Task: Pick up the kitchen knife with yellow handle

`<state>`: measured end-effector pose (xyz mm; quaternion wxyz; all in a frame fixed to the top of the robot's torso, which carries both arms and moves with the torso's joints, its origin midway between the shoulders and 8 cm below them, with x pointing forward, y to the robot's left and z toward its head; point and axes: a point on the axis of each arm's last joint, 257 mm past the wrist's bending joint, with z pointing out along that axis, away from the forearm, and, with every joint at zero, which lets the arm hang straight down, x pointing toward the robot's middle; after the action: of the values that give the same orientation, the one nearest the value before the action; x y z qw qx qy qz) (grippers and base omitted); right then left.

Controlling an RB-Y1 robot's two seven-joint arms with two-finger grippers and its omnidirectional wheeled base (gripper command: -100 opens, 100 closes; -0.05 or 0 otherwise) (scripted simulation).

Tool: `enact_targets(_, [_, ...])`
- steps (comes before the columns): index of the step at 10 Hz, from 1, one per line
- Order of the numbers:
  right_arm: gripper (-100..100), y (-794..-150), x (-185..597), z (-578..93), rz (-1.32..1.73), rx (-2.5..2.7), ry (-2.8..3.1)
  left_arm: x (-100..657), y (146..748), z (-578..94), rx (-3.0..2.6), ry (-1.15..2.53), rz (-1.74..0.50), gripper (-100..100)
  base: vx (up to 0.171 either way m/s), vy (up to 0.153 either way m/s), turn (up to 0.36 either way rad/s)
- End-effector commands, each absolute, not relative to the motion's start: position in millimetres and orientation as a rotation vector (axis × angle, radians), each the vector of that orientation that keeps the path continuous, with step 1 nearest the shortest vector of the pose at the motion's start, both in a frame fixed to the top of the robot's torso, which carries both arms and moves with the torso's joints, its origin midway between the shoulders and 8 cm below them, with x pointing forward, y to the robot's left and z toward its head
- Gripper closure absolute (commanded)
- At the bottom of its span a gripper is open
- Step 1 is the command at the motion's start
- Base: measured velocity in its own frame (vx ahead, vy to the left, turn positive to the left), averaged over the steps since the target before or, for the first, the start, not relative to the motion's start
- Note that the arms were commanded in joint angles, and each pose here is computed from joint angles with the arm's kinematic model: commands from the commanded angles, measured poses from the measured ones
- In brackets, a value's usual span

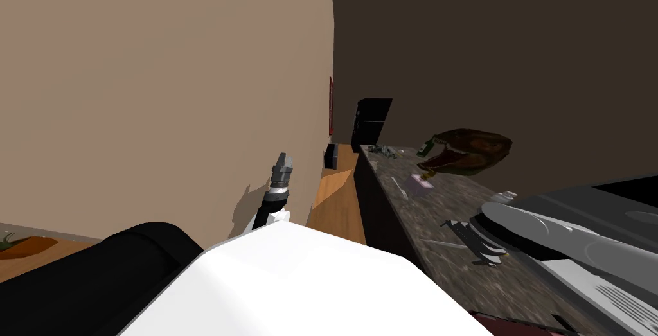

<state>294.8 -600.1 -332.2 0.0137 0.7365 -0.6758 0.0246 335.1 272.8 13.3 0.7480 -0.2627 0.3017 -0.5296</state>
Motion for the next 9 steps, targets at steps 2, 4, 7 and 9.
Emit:
enact_targets(2, [100,-600.2,294.7,-332.2,0.077,2.294,-2.104,335.1,272.8,13.3,-0.575,0.660,-1.158,0,-0.009,-0.002,-0.013])
enact_targets(4, [100,-600.8,296.9,-330.9,0.086,2.292,-2.112,335.1,272.8,13.3,-0.575,0.660,-1.158,0,-0.002,0.000,0.008])
enact_targets(7, [100,-596.1,296.4,-329.1,0.076,2.333,-2.063,335.1,272.8,13.3,-0.575,0.660,-1.158,0,0.037,0.005,-0.101])
enact_targets(9, [100,-589.3,299.0,-324.5,0.076,2.385,-2.004,335.0,272.9,13.2,-0.575,0.660,-1.158,0,0.168,0.045,-0.337])
